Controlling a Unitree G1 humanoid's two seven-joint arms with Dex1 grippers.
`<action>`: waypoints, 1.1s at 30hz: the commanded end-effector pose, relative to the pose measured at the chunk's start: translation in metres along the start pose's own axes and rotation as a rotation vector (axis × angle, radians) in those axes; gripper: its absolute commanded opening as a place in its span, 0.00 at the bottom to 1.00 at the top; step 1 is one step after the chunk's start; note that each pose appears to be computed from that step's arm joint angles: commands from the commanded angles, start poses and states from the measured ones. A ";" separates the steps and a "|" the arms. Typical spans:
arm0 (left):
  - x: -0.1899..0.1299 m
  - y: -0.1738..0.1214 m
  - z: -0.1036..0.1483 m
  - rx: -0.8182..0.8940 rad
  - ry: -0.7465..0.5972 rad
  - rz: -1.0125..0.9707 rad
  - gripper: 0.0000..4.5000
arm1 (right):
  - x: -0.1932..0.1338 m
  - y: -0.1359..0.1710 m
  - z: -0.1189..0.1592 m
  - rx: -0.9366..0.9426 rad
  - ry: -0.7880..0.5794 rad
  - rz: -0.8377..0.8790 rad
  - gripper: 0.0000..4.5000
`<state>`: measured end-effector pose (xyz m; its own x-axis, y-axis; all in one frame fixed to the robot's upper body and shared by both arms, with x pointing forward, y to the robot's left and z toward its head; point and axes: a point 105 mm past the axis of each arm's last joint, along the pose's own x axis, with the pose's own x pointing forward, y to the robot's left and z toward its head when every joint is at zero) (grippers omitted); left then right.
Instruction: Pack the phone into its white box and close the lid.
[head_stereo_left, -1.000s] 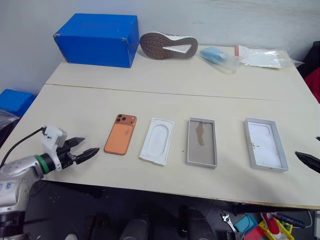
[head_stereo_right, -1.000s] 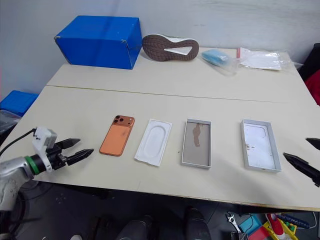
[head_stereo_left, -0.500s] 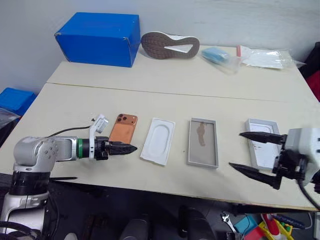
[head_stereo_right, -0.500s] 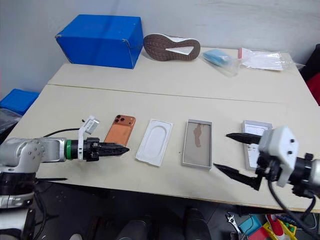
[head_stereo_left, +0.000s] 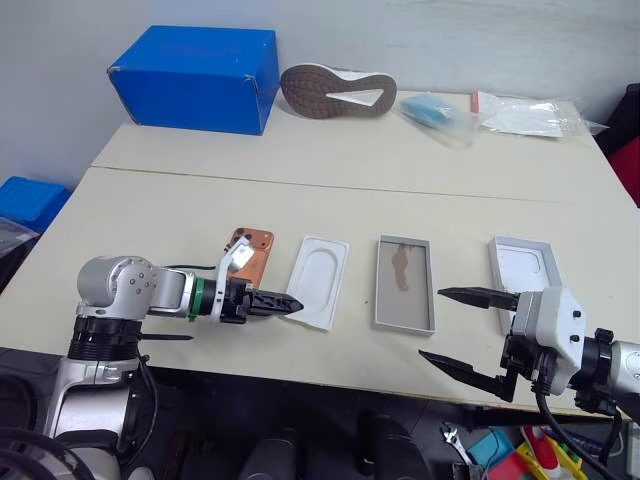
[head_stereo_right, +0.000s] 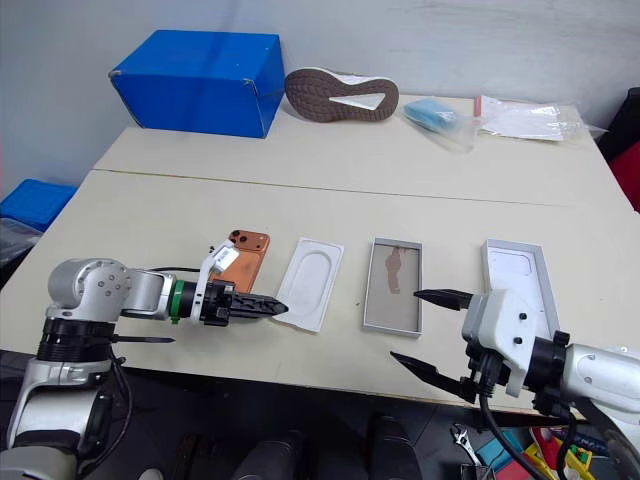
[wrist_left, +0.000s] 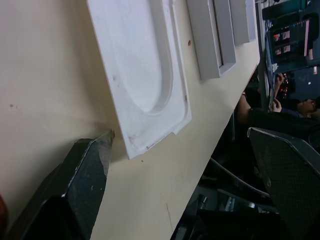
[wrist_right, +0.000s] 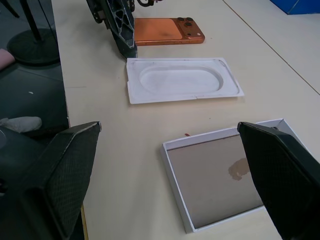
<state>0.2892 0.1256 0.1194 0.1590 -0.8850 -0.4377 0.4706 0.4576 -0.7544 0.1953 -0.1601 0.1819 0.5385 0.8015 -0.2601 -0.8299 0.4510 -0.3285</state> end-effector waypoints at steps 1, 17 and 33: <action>0.006 0.003 0.000 -0.011 0.014 0.017 1.00 | 0.002 0.008 0.007 -0.040 -0.024 0.015 0.99; 0.025 0.008 -0.005 -0.113 0.015 -0.045 0.63 | 0.004 0.007 0.005 -0.033 -0.017 0.001 1.00; 0.040 0.010 -0.005 -0.193 -0.026 -0.085 0.01 | 0.001 0.005 0.003 -0.032 0.000 -0.010 1.00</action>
<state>0.2984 0.0942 0.0991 0.1523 -0.9241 -0.3506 0.3386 0.3821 -0.8599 0.1945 -0.1578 0.1744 0.5447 0.7921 -0.2756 -0.8291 0.4591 -0.3190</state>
